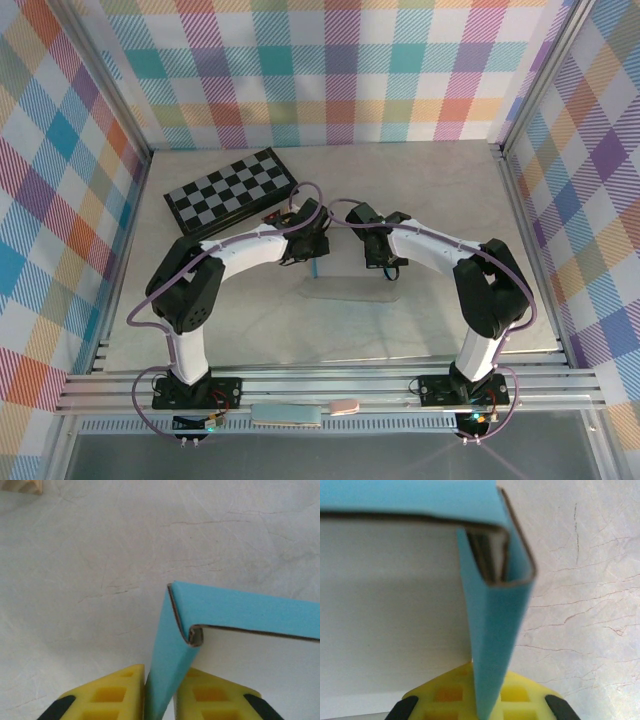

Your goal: Fold the paper box

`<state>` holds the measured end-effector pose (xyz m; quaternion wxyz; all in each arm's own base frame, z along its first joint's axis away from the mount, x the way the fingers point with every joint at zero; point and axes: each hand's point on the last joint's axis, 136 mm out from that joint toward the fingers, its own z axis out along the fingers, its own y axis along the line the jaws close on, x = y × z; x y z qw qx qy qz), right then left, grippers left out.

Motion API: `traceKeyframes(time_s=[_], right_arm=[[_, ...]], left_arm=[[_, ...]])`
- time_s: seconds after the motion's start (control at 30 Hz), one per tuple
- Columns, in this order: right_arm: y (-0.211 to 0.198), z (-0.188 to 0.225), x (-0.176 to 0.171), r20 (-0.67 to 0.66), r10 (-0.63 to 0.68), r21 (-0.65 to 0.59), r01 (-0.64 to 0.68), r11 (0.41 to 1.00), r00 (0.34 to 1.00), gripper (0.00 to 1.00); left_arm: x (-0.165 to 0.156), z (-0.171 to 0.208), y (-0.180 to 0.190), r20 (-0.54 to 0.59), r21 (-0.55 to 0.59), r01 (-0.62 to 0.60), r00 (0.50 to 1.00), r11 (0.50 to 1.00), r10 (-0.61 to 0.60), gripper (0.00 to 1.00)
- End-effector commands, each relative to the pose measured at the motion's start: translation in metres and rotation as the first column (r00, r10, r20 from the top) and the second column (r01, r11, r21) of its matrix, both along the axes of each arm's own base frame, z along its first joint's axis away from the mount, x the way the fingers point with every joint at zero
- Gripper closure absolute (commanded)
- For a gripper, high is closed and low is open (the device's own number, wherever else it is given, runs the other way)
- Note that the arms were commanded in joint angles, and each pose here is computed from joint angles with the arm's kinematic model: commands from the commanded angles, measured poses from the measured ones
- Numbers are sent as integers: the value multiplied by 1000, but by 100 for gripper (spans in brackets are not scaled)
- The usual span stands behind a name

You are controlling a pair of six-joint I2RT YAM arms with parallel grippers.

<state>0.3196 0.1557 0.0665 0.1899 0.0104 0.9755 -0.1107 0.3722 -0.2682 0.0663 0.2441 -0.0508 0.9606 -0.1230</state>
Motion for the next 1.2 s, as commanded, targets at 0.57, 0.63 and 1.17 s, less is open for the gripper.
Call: traceKeyframes(time_s=[0.57,0.63,1.17], right_arm=[[-2,4,4,-6,-15,3,15,1000,1000,100],[-2,3,4,-9,-16,6,16,1000,1000,100],[-2,0,2,-18,-25,21,25,999,1000,100]], left_arm=[[-6,18,5,17,122,16,1000,992,-19,70],[-8,22,0,3,76,26,1000,997,-27,69],[-19,-18,7,-102,97,41,994,994,-31,81]])
